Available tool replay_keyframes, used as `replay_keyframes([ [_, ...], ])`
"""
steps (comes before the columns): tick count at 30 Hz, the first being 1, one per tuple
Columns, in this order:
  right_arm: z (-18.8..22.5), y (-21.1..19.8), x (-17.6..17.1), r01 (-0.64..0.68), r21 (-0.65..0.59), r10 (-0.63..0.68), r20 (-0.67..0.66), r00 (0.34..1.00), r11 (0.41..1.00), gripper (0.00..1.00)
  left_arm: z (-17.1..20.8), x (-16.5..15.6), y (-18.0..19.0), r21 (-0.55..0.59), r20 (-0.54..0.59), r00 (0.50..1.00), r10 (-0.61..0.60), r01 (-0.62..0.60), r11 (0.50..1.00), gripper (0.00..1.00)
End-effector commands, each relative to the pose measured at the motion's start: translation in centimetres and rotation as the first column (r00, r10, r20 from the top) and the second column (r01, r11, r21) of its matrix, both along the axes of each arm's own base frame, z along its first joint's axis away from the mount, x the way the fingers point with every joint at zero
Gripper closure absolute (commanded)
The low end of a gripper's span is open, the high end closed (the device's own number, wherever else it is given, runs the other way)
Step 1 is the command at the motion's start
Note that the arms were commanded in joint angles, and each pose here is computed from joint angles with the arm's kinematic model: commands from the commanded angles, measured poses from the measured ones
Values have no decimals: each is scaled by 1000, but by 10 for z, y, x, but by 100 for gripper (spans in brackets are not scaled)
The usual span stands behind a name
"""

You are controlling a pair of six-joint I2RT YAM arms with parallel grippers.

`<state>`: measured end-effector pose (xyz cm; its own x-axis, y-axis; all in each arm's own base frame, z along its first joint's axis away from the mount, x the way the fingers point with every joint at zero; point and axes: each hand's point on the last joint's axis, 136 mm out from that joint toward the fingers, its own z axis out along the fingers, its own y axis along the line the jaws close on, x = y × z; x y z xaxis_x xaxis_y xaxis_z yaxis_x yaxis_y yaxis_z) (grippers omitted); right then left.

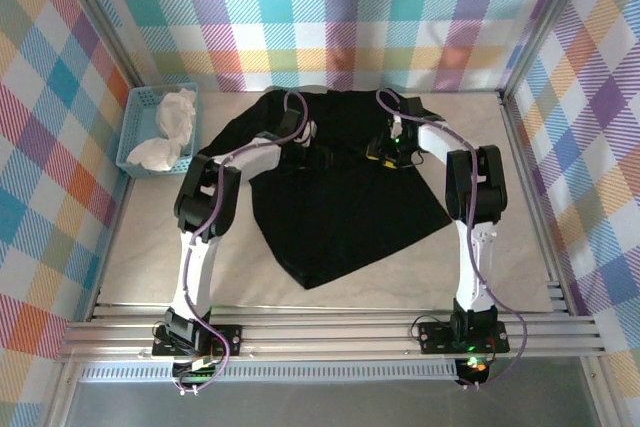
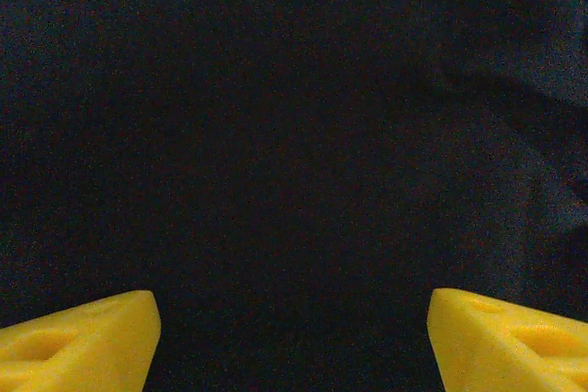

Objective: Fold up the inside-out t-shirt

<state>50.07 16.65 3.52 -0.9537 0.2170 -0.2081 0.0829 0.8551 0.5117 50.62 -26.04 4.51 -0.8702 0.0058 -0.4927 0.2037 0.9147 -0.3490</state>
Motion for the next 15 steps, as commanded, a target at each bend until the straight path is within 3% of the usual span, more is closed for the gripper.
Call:
replay_keyframes([
  [1, 15, -1, 1, -20, 38, 20, -2, 1000, 999, 48, 19, 1, 5, 7, -18, 999, -38, 38, 999, 22],
  [5, 52, -4, -23, -39, 65, 33, 89, 996, 997, 46, 62, -38, -13, -49, 87, 991, -101, 106, 993, 20],
  [9, 68, -12, -66, -32, 68, 24, 122, 992, 997, 44, 84, -121, -63, -91, 215, 939, -269, 294, 952, 20],
  [12, 69, -28, -94, -12, 10, 11, 114, 993, 1000, 42, 70, -188, -100, 6, 215, 849, -483, 494, 870, 24],
  [15, 74, -44, -111, 15, -18, -13, 120, 993, 1000, 42, 44, -238, -120, 179, 154, 723, -673, 650, 739, 28],
])
